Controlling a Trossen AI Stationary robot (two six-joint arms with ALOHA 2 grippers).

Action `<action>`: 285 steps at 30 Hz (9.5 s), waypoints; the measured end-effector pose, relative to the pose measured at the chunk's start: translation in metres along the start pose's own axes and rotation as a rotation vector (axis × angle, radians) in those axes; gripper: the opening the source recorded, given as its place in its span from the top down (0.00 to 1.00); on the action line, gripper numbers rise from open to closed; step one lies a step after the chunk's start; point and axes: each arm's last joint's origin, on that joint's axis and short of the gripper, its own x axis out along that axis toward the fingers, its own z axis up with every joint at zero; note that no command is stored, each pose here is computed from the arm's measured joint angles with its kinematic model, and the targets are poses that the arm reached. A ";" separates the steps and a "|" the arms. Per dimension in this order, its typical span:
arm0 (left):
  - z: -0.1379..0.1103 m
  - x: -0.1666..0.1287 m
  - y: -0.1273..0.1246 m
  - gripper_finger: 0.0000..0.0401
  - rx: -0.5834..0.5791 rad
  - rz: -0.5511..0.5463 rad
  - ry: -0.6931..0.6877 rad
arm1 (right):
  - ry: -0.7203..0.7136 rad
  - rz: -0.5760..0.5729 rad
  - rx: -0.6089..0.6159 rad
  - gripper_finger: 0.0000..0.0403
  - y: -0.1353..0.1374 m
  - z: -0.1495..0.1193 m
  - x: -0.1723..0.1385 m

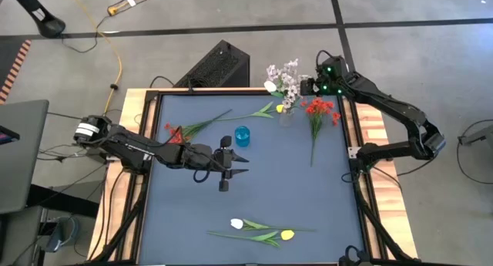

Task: Sort flowers into vase by color
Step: Put the white tulip into the transparent vase

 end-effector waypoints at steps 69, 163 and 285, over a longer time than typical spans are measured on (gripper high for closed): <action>-0.005 0.001 0.009 0.69 -0.067 0.012 0.043 | 0.361 0.715 -0.862 0.94 0.127 -0.176 -0.136; -0.005 -0.015 -0.058 0.69 -0.058 -0.131 0.076 | 0.530 0.431 -1.037 0.95 0.209 -0.394 -0.041; -0.020 0.008 -0.013 0.69 0.070 0.026 0.118 | -1.139 0.341 -0.302 0.96 0.002 -0.096 0.011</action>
